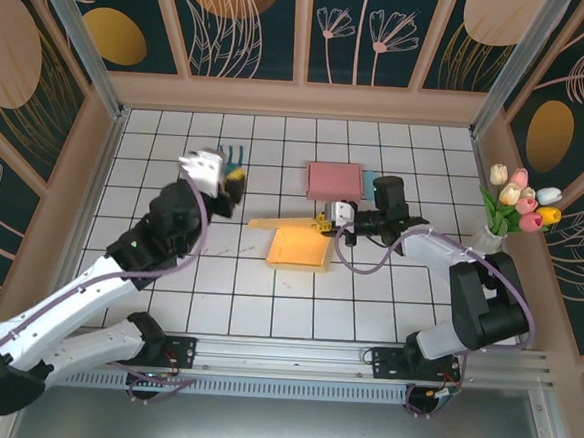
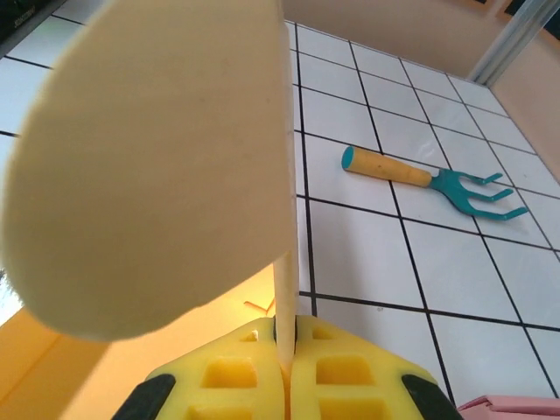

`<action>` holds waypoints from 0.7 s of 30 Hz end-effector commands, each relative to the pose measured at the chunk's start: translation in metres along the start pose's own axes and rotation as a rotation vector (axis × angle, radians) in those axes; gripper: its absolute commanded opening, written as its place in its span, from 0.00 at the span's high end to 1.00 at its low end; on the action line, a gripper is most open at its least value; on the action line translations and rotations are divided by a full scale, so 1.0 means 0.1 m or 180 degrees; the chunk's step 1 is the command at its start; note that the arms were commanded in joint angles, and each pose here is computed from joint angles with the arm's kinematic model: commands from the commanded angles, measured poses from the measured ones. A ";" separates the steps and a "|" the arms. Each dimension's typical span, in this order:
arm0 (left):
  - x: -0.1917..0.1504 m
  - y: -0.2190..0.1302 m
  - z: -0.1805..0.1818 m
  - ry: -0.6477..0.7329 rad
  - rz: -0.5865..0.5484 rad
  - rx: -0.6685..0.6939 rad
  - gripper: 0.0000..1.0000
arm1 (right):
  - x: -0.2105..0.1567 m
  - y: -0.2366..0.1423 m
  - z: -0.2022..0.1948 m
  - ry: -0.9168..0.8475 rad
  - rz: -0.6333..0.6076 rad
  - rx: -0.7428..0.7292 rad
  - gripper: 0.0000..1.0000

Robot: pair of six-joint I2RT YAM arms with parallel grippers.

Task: Fold the paper box

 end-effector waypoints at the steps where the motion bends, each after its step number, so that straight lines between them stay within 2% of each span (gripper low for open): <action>1: -0.06 0.26 0.26 -0.0921 0.0091 0.0408 0.40 | 0.12 -0.09 -0.02 -0.0210 -0.0019 -0.0229 1.00; 6: -0.34 0.56 0.10 -0.1288 0.0666 0.0118 0.30 | 0.13 -0.11 -0.01 -0.0286 -0.0026 -0.0379 1.00; 8: -0.44 0.63 0.07 -0.1417 0.0768 0.0026 0.17 | 0.13 -0.11 -0.01 -0.0294 -0.0037 -0.0383 1.00; 9: -0.47 0.65 0.07 -0.1466 0.0809 0.0002 0.04 | 0.14 -0.11 -0.01 -0.0303 -0.0054 -0.0378 1.00; 10: -0.50 0.66 0.06 -0.1502 0.0847 -0.0031 0.01 | 0.14 -0.12 0.00 -0.0310 -0.0075 -0.0387 1.00; 17: -0.66 0.79 0.05 -0.1621 0.1074 -0.0192 0.01 | 0.31 -0.18 0.01 -0.0436 -0.0332 -0.0416 1.00; 21: -0.78 0.82 0.00 -0.1720 0.1207 -0.0408 0.06 | 0.41 -0.21 0.01 -0.0518 -0.0424 -0.0457 1.00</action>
Point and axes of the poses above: each hand's point on the last joint's axis, 136 mm out from that joint toward the fingers, its own y axis out along the fingers, its own z axis along the line the jaws close on, x = y × z, the point moved 8 cm from there along -y, back along the fingers, and after that the axes turned 9 degrees about -y, right-handed, at the moved point
